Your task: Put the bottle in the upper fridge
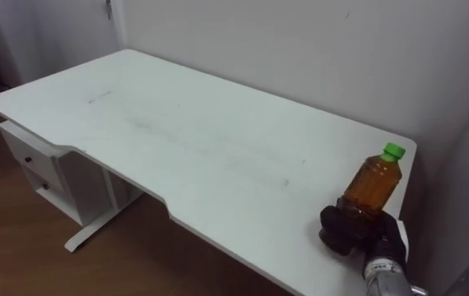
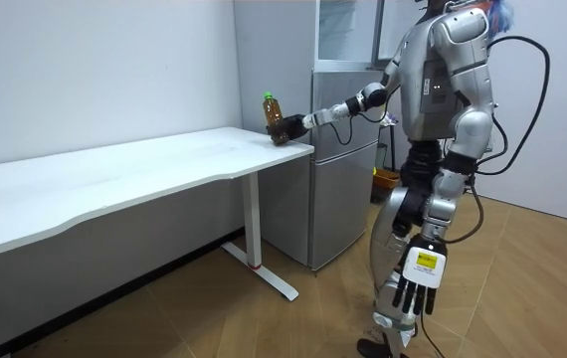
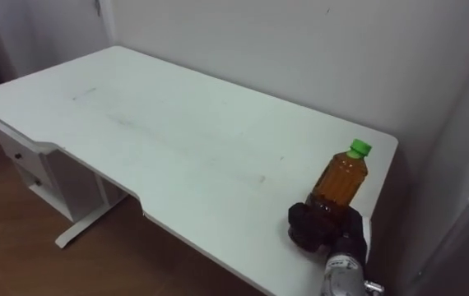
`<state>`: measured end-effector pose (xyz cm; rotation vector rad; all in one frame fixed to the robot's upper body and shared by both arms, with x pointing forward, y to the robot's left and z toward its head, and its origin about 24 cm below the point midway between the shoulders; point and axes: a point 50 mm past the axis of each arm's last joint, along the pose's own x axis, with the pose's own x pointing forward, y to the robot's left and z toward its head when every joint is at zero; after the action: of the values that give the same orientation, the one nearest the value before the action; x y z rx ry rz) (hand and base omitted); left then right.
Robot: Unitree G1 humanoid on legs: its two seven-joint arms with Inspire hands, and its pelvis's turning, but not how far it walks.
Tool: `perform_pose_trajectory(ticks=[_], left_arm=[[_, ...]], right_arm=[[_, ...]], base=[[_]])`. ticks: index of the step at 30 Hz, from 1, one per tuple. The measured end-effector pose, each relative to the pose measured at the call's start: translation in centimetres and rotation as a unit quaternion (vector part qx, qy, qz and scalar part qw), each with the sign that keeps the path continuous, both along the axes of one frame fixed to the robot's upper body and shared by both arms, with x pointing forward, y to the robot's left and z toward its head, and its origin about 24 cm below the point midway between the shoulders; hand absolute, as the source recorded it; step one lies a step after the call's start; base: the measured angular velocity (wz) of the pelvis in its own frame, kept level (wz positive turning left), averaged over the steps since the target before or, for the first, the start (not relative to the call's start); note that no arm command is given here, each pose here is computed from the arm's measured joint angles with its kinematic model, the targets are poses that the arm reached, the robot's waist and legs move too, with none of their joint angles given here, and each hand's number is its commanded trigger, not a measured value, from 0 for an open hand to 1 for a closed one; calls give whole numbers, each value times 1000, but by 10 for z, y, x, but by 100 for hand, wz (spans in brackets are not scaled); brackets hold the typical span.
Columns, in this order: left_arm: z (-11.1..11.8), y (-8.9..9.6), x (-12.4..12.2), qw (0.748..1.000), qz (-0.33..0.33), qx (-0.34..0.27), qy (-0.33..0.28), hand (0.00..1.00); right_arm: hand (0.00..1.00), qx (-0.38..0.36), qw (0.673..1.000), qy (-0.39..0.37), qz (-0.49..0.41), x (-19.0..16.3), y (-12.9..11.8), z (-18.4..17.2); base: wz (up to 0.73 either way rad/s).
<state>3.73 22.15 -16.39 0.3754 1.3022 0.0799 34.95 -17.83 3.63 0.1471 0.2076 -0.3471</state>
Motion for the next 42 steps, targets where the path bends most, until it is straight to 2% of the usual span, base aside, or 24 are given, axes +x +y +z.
perform_pose_trajectory(ticks=[4, 7, 17, 22, 25, 30, 37, 42], left_arm=[[2, 2, 2, 1000, 12, 1, -12, 0], [3, 9, 0, 999, 30, 8, -13, 0], [2, 20, -25, 997, 75, 20, 14, 0], [2, 22, -26, 996, 84, 20, 13, 0], [3, 26, -30, 995, 97, 25, 8, 0], [5, 30, -35, 994, 109, 30, 0, 0], [4, 30, -47, 992, 123, 32, 11, 0], [5, 34, -50, 991, 128, 36, 9, 0]], right_arm=[[100, 0, 999, -25, 43, -4, 11, 9], [100, -3, 994, -73, 82, -14, 21, 24], [100, -29, 971, -173, 162, -31, 28, 62], [100, -58, 960, -203, 185, -42, 19, 79], [100, -77, 943, -246, 208, -48, 22, 99], [100, -83, 932, -298, 190, -54, 12, 124], [100, -80, 926, -332, 161, -62, -3, 140], [100, -106, 926, -338, 135, -64, -23, 149]], base=[[0], [0], [-13], [-12], [-13], [-5], [-10], [-10]])
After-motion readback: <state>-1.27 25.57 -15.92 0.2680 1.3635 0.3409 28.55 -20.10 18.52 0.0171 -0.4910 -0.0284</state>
